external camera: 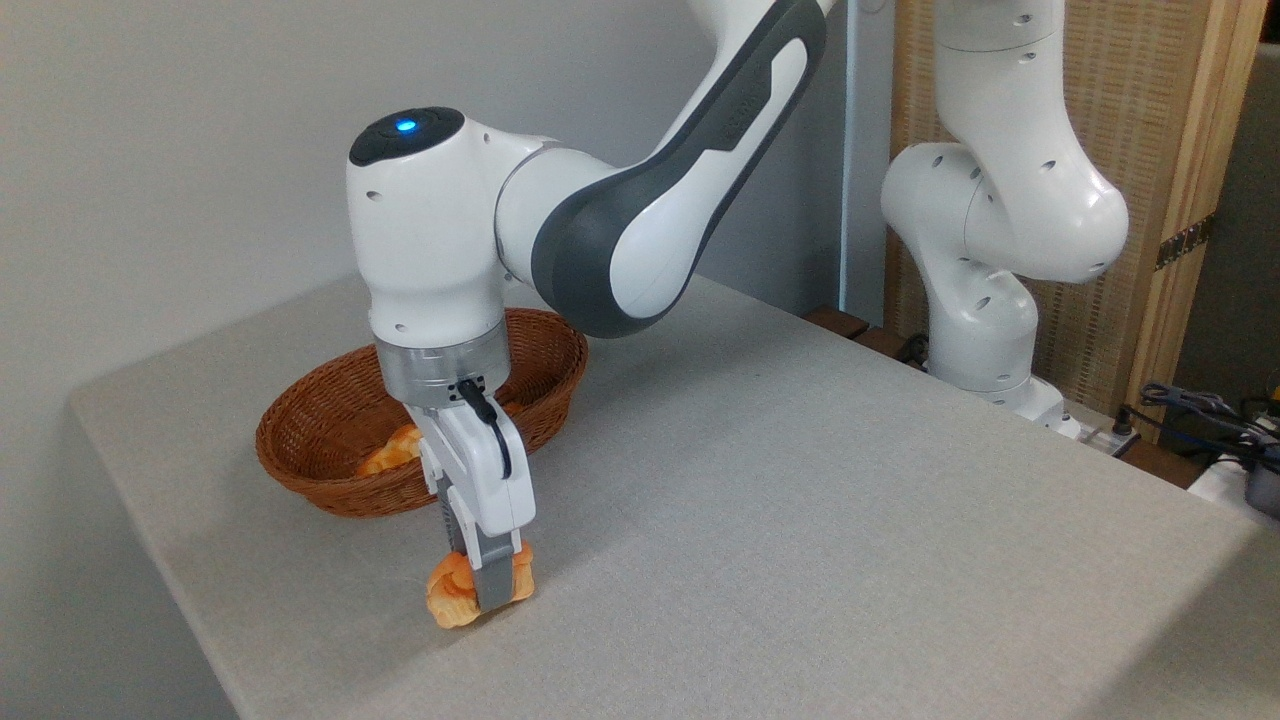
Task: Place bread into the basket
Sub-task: 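Lift the bread roll and carry it over the wicker basket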
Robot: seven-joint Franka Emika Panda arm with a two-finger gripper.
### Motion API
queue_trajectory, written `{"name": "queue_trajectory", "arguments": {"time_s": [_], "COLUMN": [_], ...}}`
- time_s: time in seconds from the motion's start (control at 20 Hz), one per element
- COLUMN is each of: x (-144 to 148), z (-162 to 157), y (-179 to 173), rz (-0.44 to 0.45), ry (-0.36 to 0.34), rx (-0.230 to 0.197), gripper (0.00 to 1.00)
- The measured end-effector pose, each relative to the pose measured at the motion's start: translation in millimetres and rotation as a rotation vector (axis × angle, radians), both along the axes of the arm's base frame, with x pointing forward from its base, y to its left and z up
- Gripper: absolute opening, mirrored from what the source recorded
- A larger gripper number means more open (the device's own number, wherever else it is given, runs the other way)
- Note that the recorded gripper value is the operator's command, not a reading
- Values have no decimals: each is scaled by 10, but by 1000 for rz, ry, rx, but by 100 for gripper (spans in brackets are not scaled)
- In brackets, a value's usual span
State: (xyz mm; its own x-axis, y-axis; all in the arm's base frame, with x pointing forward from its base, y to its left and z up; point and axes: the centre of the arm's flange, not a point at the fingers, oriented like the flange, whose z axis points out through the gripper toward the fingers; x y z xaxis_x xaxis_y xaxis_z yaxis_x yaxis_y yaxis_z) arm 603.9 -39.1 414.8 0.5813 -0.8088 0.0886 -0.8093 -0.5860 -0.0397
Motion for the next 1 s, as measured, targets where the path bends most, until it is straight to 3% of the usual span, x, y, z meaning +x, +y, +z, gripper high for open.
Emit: {"name": "queue_trajectory", "arguments": {"time_s": [0.1, 0.3, 0.55, 0.7, 0.85, 1.0], "x": [-20, -25, -109, -238, -410, -598], "z": [70, 646, 1010, 1128, 1155, 1149], "y": [-11, -82, -196, -524, -1127, -1684], "rz": [8, 38, 71, 63, 73, 87], "ry": [40, 116, 144, 180, 224, 252], "rx": [-18, -122, -159, -166, -160, -152], "gripper": [34, 37, 41, 42, 57, 100]}}
